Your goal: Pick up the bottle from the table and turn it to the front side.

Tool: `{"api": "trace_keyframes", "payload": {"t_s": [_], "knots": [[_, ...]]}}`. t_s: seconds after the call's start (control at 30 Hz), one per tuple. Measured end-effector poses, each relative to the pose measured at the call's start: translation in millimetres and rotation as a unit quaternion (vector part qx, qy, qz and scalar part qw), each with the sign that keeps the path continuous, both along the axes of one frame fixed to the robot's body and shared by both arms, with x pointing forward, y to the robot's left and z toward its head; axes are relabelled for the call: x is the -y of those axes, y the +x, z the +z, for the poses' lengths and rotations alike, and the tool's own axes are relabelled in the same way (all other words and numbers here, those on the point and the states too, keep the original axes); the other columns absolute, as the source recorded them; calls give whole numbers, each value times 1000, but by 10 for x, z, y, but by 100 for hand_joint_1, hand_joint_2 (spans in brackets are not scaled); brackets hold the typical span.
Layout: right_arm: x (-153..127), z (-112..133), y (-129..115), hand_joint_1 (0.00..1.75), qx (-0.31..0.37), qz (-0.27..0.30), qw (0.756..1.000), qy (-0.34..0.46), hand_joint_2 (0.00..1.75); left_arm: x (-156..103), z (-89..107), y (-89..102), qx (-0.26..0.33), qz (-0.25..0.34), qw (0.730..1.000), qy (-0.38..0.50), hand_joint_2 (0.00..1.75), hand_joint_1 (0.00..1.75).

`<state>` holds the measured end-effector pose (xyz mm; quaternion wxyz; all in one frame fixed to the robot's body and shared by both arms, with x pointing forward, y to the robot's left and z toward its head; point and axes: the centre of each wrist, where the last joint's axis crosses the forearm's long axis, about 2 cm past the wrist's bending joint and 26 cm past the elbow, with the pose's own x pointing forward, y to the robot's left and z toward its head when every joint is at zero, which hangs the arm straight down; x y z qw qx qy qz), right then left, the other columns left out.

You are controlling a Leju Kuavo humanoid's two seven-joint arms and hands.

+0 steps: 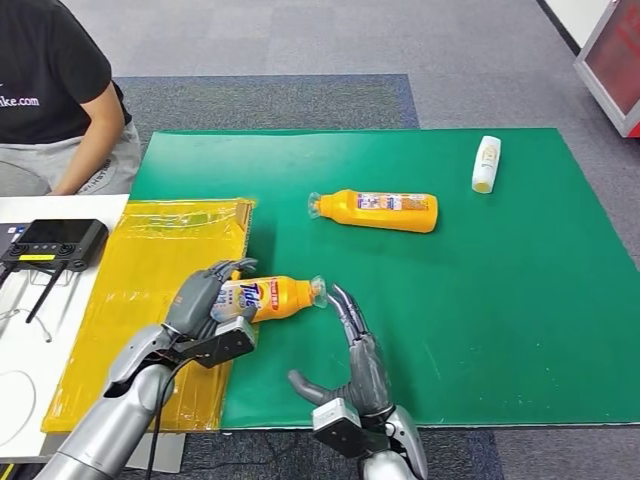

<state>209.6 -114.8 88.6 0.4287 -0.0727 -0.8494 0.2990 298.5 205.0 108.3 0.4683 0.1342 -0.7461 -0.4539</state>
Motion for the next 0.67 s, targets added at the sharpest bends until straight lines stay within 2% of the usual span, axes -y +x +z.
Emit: {"api": "trace_keyframes", "payload": {"t_s": [0.03,0.07,0.2,0.23,0.27,0.5,0.67], "knots": [[-3,-3,-2,0,0,1,1000,0,175,20,-19,-5,-8,-6,1000,-2,175,158],[-6,-6,-3,0,-1,1,1000,1,175,40,-38,-11,-17,-12,1000,-4,175,139],[-18,-18,-6,0,0,3,1000,1,175,89,-109,-32,-43,-28,999,-4,175,32],[-19,-20,-5,0,0,3,1000,1,175,95,-122,-34,-47,-31,998,-2,175,14],[-20,-22,-5,0,0,3,1000,1,175,100,-133,-36,-49,-33,998,1,175,3],[-26,-31,-11,0,0,1,1000,-2,175,117,-152,-55,-23,-9,1000,14,175,0],[-25,-45,-25,0,-3,0,1000,-4,175,150,-74,-135,3,-26,997,-76,175,0]]}}
